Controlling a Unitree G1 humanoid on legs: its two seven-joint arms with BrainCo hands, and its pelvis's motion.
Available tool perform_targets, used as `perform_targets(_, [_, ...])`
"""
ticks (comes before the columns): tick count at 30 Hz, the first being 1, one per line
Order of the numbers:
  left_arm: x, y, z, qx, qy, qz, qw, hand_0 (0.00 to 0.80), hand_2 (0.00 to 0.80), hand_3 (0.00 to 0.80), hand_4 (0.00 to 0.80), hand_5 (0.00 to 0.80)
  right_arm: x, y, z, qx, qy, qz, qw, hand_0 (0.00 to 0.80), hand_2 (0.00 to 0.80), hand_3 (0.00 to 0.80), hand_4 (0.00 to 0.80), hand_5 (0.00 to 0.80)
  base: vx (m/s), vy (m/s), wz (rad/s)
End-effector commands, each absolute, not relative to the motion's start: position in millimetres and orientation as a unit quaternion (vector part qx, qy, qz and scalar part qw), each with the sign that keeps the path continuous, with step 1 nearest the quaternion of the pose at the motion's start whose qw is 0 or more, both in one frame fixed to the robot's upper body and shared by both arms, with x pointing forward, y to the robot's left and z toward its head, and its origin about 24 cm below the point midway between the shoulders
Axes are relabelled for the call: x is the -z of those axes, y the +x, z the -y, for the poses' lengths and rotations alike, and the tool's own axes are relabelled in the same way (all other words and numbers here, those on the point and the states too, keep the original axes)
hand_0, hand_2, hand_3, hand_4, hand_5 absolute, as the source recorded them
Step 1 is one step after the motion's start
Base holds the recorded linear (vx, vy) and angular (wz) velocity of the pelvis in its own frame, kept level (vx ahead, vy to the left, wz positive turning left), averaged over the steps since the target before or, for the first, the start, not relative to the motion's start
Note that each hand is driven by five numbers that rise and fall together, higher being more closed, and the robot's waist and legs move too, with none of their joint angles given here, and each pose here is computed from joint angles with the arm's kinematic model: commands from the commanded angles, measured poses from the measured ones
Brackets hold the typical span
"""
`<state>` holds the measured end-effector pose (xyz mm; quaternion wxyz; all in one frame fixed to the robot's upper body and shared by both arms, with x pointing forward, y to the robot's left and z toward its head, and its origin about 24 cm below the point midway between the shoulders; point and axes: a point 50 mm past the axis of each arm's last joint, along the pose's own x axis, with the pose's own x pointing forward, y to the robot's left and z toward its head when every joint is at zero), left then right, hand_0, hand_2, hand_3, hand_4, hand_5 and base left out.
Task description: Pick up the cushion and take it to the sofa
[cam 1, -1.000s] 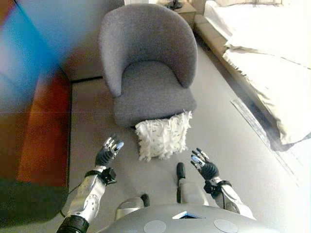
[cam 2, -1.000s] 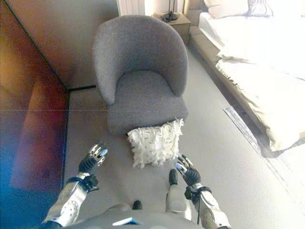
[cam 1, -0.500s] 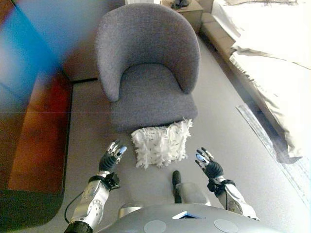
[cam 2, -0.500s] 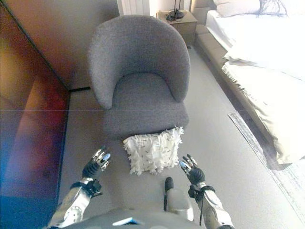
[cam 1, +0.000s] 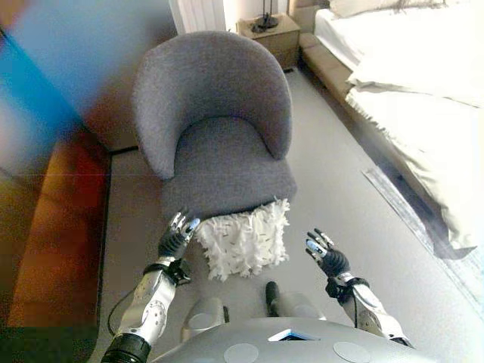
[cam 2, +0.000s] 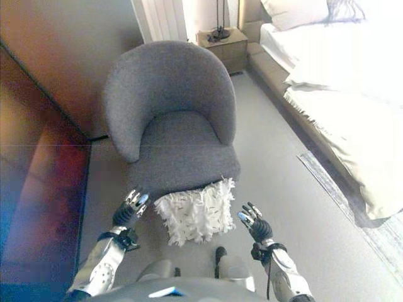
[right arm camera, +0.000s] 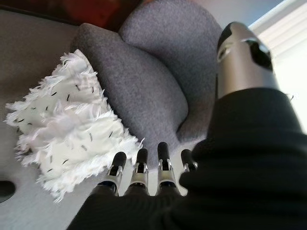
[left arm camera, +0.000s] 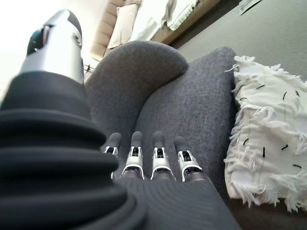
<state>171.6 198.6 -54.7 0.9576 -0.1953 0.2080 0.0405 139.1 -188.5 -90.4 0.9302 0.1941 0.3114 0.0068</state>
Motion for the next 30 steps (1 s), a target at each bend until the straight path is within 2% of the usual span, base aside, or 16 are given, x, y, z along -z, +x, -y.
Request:
perform_targets(1, [27.2, 179.0, -218.0, -0.059, -0.198, -0.131, 0.970, 0.000, 0.000, 0.000, 0.000, 0.000, 67.2, 157.3, 179.4, -0.050, 0.199, -0.245, 0.948, 0.000, 0.000, 0.000, 0.000, 0.000, 0.096, 0.048, -0.29])
perform_targets(5, [29.1, 174.2, -219.6, -0.057, -0.202, -0.136, 0.968, 0.000, 0.000, 0.000, 0.000, 0.000, 68.4, 153.9, 182.9, -0.042, 0.204, -0.242, 0.948, 0.000, 0.000, 0.000, 0.000, 0.000, 0.086, 0.050, -0.34])
perform_targets(20, [47.3, 160.2, -220.1, -0.057, -0.169, -0.177, 0.968, 0.000, 0.000, 0.000, 0.000, 0.000, 70.6, 153.1, 175.0, -0.041, 0.183, -0.254, 0.949, 0.000, 0.000, 0.000, 0.000, 0.000, 0.052, 0.149, 0.09])
perform_targets(30, [47.7, 161.7, -234.5, -0.048, -0.131, -0.174, 0.975, 0.000, 0.000, 0.000, 0.000, 0.000, 87.0, 151.8, 174.2, -0.021, 0.160, -0.285, 0.945, 0.000, 0.000, 0.000, 0.000, 0.000, 0.076, 0.116, -0.09])
